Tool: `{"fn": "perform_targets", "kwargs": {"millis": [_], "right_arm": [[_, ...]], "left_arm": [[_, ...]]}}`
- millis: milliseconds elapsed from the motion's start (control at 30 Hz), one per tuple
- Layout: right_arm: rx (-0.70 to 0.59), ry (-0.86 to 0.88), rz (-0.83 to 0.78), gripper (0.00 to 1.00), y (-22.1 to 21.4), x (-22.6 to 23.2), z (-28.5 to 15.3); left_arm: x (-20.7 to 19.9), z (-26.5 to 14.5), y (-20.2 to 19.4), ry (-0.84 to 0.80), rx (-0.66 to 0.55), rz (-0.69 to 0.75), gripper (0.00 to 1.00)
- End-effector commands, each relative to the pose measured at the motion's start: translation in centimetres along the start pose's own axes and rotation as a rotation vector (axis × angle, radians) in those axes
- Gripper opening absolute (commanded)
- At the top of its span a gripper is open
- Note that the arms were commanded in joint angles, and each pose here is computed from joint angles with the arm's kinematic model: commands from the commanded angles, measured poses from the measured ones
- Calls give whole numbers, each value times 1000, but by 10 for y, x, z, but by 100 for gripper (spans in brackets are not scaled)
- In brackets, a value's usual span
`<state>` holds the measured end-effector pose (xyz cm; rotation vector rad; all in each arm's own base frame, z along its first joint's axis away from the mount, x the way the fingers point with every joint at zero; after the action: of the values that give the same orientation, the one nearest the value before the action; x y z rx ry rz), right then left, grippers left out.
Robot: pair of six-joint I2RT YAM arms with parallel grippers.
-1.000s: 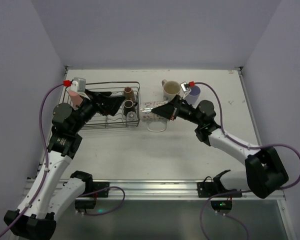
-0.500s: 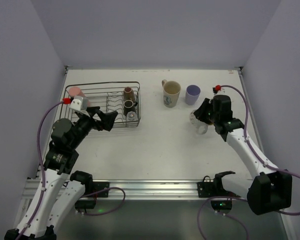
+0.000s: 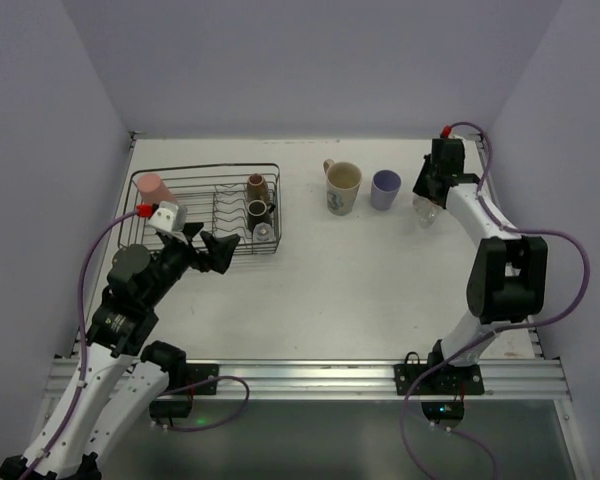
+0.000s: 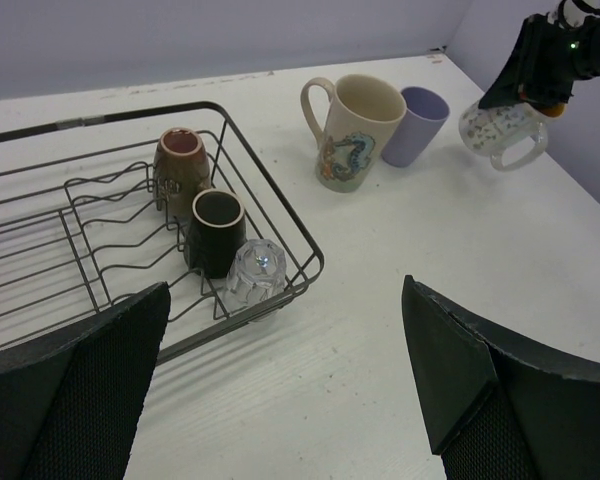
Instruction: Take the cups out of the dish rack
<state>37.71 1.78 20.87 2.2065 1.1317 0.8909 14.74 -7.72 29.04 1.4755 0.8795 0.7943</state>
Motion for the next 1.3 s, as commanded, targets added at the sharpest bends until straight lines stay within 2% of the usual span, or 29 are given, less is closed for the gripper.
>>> {"fn": "perform_targets", "kwargs": {"millis": [0,167,367,400,533,567,600,667,767,867,933,967,1033,1067,1133,1167,1200,1267], "right_arm": [[-111,24,-32,0,45,11,10],[-25,-14,-65,0,41,13,48],[28,1,-67,1,43,21,62],[49,-8,-67,4,43,21,64],[51,-35,-67,27,46,21,61],[48,-34,-66,38,47,21,59],[53,-34,-64,45,49,22,55],[40,-12,-57,55,54,25,45],[12,38,-39,64,62,29,22],[-45,118,2,64,71,35,-11],[-40,184,45,65,61,33,-26],[-79,255,58,66,65,35,-53],[-85,328,100,67,51,30,-66],[-117,432,107,68,50,32,-96],[-128,531,139,71,27,24,-104],[-176,639,130,72,26,28,-127],[-126,657,151,73,3,21,-123],[-116,752,144,83,-10,21,-133]], "left_arm": [[0,-1,1,5,4,27,100],[0,2,0,14,13,28,100],[3,4,-2,46,32,27,100],[4,5,-3,55,37,25,100],[13,6,-6,164,72,18,100],[14,6,-6,188,76,14,100],[18,6,-7,230,83,13,100],[22,7,-9,265,94,7,100],[27,10,-10,313,112,0,100],[32,15,-9,356,125,-16,100],[37,20,-8,385,140,-38,100],[38,21,-3,392,134,-45,100],[42,25,-2,421,148,-75,100],[42,26,4,432,135,-82,100],[47,30,8,500,124,-101,100],[50,32,13,523,112,-105,100],[54,35,17,571,95,-111,100],[62,49,22,623,110,-117,100]]}}
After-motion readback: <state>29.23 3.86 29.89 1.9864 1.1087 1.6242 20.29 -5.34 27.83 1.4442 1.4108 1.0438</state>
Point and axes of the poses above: each gripper's point midway between its finger pads, its own z axis out along the fingers, its own x axis along the line the jaws close on, y = z × x, the point moved 10 cm from there along -z, back along the fingers, and after that the axes turned 13 degrees about z, right-handed, at the moved point
